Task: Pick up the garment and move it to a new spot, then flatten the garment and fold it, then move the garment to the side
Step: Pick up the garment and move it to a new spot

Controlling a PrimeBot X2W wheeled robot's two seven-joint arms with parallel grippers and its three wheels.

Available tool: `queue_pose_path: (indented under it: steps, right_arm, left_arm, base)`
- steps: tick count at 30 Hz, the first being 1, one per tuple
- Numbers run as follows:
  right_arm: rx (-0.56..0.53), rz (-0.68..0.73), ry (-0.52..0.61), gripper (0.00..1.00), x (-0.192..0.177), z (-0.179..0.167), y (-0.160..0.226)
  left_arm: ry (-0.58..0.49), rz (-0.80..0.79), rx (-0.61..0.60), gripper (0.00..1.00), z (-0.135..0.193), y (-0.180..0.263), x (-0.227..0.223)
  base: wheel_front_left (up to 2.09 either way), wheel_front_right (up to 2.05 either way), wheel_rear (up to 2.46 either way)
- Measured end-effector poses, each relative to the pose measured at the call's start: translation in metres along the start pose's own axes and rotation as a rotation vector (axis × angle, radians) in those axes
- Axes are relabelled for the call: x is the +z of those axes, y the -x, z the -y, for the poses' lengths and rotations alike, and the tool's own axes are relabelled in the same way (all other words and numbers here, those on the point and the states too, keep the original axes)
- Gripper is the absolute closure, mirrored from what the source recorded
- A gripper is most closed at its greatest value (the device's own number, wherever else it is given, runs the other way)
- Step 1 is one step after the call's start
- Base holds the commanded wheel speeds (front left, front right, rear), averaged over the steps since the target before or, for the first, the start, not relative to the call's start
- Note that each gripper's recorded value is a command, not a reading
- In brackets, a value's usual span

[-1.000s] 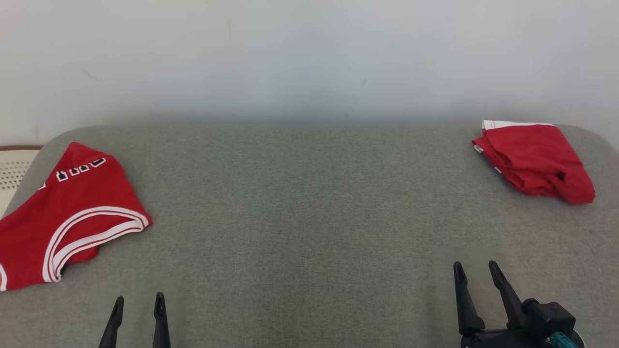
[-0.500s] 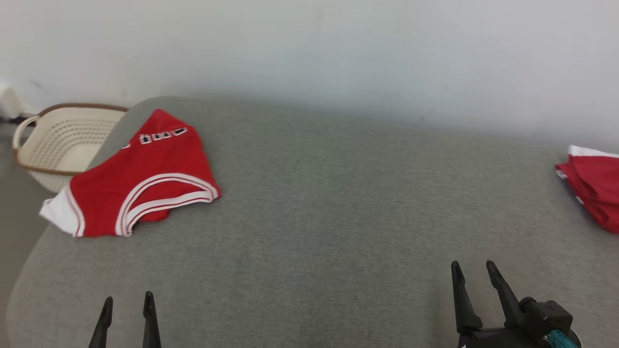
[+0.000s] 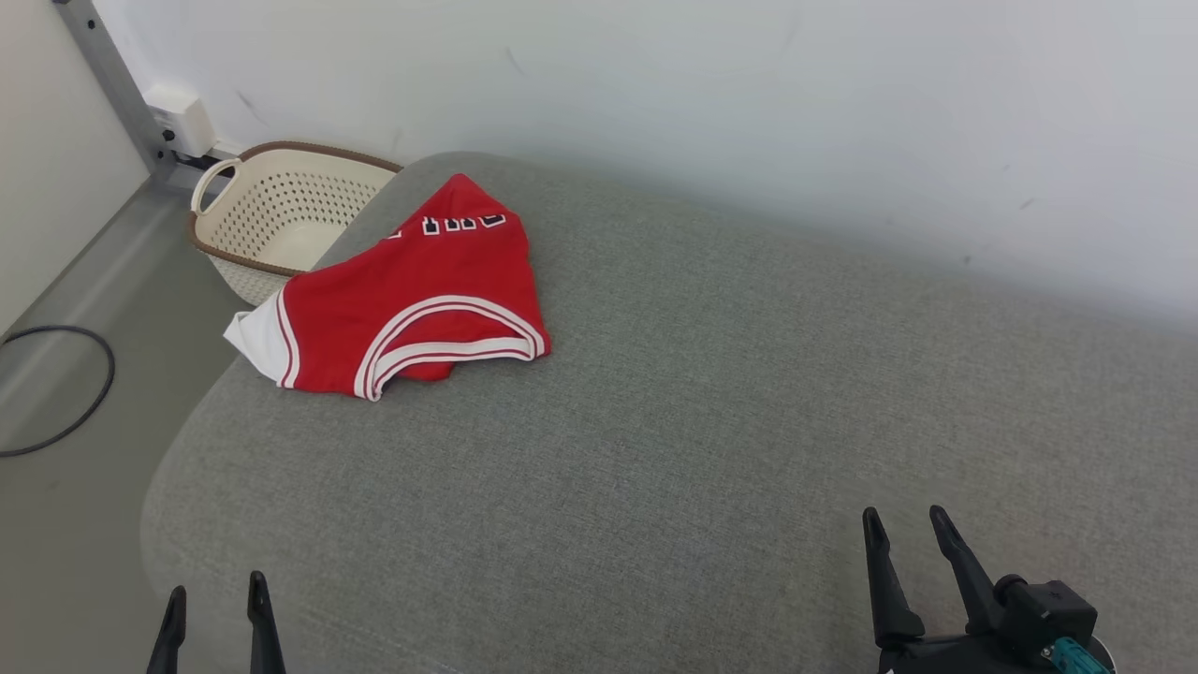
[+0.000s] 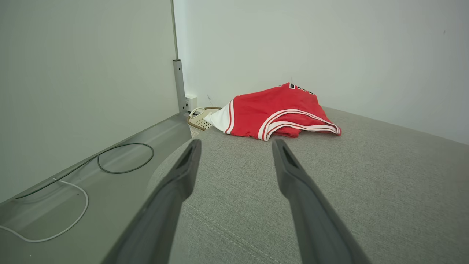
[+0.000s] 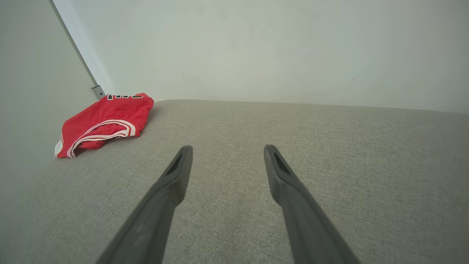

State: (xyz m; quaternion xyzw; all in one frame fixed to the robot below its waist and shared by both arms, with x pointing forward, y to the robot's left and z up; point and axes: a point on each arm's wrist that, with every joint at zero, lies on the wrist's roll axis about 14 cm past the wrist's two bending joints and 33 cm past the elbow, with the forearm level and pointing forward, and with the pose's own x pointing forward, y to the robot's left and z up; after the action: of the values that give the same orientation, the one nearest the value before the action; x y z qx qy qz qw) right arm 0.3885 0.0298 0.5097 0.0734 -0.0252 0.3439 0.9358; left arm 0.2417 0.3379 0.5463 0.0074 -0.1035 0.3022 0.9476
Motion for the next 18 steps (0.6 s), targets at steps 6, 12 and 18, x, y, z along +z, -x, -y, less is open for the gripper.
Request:
queue_pose_path:
  steps: [6,12,18]
  right_arm:
    - [0.033,-0.006,-0.005,0.0,-0.002,-0.009,-0.006]
    - [0.038,-0.002,-0.007,0.0,-0.001,-0.01,-0.007]
    - [0.034,0.011,0.003,0.0,0.003,-0.006,-0.008]
  left_arm:
    - [-0.014,-0.01,0.044,0.0,-0.015,0.007,-0.002]
    - [-0.011,-0.013,0.029,0.0,-0.007,0.005,-0.003]
    - [0.037,0.064,0.005,0.0,0.001,-0.024,0.019]
  base:
    - [0.0,0.0,0.0]
    - [0.0,0.0,0.0]
    - [0.0,0.0,0.0]
